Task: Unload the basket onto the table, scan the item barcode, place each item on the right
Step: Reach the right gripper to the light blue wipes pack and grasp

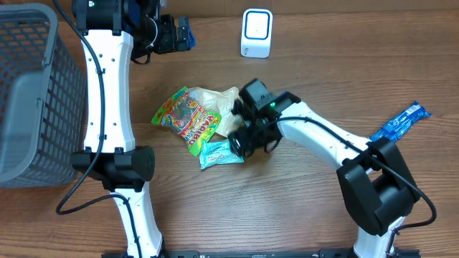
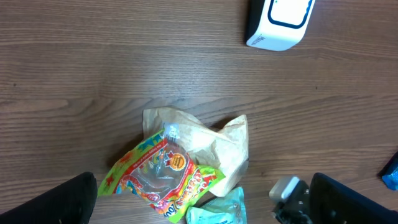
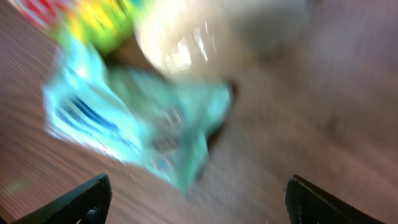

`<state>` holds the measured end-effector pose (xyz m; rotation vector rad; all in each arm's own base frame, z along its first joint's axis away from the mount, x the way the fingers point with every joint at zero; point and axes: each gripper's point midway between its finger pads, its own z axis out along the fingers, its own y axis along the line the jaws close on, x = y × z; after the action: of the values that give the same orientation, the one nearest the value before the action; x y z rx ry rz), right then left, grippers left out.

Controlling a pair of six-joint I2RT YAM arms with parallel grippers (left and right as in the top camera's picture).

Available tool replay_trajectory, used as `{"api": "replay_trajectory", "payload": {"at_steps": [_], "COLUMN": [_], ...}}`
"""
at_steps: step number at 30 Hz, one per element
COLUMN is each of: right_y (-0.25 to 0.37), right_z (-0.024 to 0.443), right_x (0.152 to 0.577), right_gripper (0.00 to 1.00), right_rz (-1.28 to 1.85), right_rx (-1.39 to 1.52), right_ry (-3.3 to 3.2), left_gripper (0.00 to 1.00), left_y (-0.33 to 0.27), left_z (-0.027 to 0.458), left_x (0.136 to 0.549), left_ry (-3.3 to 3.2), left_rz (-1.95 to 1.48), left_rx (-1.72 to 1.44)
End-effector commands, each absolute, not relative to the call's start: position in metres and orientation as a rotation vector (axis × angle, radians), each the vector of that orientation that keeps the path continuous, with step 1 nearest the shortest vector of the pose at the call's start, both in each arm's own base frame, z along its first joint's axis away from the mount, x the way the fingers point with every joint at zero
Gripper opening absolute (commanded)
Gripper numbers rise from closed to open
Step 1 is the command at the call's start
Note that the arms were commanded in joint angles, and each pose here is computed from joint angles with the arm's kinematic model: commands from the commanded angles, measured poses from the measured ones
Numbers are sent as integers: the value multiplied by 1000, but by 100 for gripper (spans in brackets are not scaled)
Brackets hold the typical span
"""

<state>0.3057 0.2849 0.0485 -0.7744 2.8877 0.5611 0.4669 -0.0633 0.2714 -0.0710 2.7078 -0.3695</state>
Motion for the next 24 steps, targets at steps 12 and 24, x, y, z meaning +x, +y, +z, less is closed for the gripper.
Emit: {"api": "replay_trajectory", "payload": {"at_steps": [12, 24], "right_y": [305, 295], "right_z": [8, 16], "right_x": [292, 311], "right_gripper": [71, 4], "right_rz": [661, 666], "right_rx": [-805, -736], "right_ry": [2984, 2971], "left_gripper": [100, 99], "left_y": [-66, -66], "left_z": [283, 283], "left_x": [462, 462], "left_ry": [2683, 2683], "left_rz": [-371, -371], "left_rx": [-65, -65]}}
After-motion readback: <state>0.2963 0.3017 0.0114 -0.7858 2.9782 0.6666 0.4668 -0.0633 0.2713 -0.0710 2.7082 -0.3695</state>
